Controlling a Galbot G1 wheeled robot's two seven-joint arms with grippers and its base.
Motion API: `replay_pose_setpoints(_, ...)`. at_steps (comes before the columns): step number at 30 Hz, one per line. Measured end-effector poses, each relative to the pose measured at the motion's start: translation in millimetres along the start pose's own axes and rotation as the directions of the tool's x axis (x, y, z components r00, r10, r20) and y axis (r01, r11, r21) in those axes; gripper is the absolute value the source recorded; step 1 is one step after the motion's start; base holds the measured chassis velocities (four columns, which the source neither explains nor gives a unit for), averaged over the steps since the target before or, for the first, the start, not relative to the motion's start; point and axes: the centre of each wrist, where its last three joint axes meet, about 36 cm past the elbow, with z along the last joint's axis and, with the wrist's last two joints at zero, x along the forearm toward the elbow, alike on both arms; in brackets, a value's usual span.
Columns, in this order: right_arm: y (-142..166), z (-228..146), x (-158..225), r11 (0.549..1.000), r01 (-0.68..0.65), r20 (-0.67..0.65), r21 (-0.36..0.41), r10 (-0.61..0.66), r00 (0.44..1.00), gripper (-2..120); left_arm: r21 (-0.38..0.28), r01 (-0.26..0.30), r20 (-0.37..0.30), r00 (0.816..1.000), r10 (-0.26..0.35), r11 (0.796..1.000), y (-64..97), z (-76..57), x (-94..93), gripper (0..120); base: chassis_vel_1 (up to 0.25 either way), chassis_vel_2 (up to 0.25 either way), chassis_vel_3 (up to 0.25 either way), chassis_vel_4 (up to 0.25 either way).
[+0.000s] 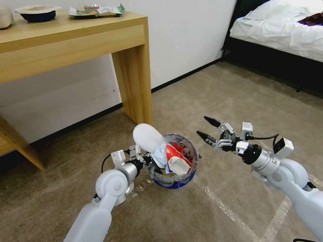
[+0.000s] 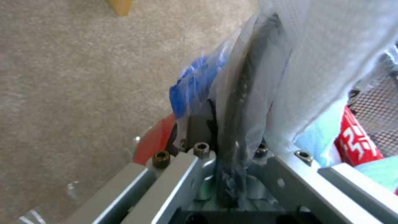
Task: Pick up the trash bin and place the garbage on the floor into it.
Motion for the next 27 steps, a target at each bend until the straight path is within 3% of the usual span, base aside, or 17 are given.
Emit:
replay_pose_setpoints(8, 0.7, 15.1, 13.6, 0.999, -0.043, 0.005, 0.001, 0.043, 0.999, 100, -0.024, 0.041, -0.001, 0.999, -0.041, 0.999, 8.5, -3.1, -1.2, 1, 0.0, 0.0, 0.0, 0.0)
replay_pose_setpoints(16, 1.0, 15.8, 29.1, 0.997, -0.078, 0.008, 0.01, 0.078, 0.997, 100, -0.057, 0.088, -0.042, 0.995, -0.09, 0.994, 23.6, -6.1, -22.3, 1, 0.0, 0.0, 0.0, 0.0)
replay_pose_setpoints(27, 5.2, 26.8, 40.5, 0.994, -0.109, 0.007, -0.001, 0.109, 0.994, 100, -0.056, 0.094, -0.052, 0.994, -0.097, 0.994, 27.3, -10.4, -37.3, 1, 0.0, 0.0, 0.0, 0.0)
